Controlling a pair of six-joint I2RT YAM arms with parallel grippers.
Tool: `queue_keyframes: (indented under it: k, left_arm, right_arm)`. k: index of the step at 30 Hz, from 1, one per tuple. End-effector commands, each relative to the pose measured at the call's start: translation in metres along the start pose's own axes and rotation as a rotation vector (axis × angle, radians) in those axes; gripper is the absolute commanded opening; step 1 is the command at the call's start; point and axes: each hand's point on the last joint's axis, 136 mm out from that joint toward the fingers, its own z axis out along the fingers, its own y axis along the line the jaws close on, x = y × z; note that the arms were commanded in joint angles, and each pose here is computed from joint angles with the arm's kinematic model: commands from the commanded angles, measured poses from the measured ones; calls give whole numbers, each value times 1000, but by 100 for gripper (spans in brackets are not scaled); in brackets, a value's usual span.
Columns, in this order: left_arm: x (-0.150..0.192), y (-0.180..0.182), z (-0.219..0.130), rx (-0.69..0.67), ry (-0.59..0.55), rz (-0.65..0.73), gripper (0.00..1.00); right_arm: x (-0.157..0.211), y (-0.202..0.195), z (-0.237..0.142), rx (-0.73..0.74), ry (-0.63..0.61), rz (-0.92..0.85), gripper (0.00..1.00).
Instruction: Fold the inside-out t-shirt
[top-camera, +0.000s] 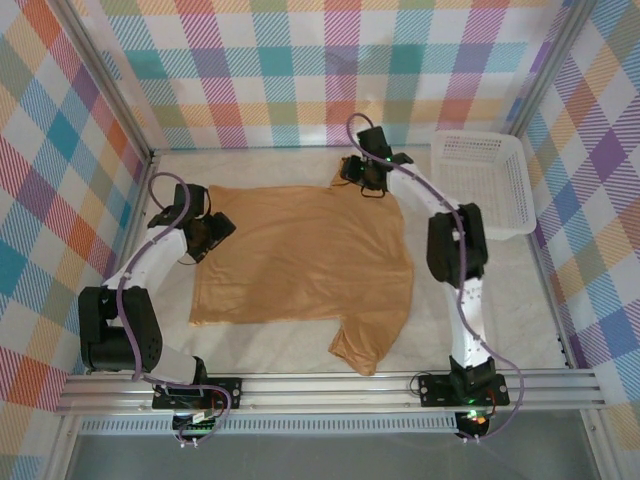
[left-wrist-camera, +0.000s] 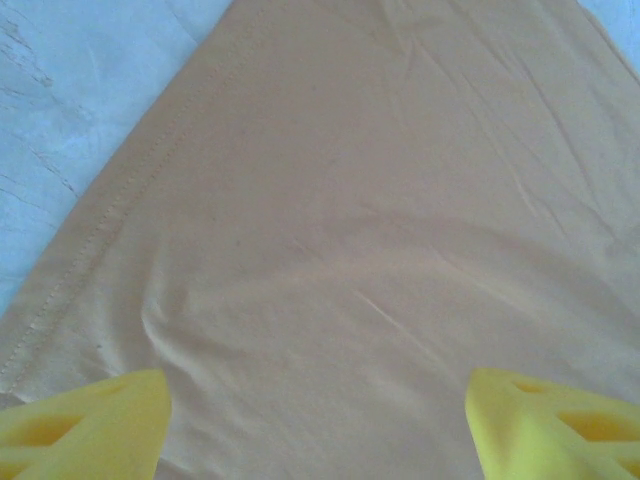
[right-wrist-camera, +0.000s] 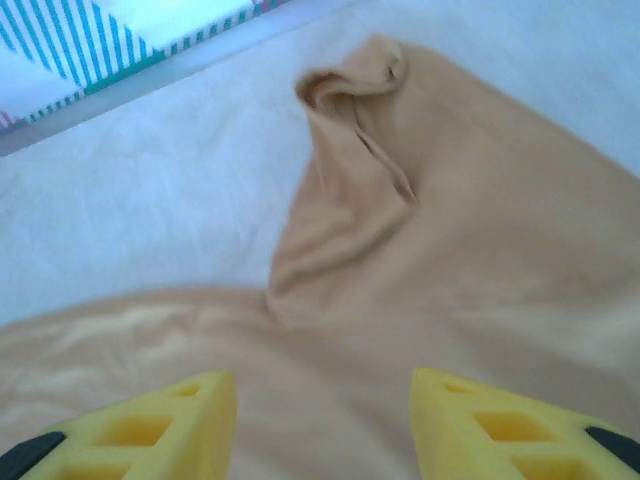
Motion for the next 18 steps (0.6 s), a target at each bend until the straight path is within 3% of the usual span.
queue_keyframes:
  k: [1, 6, 18]
  left_arm:
    - [1, -10, 7, 21, 13, 16, 77]
    - [5, -15, 21, 26, 47, 20, 77]
    - [9, -22, 28, 38, 68, 26, 75]
  right_arm:
    - [-2, -7, 36, 34, 28, -44, 49]
    - [-13, -12, 64, 68, -2, -50, 51]
    - [-8, -29, 79, 82, 12, -49, 55]
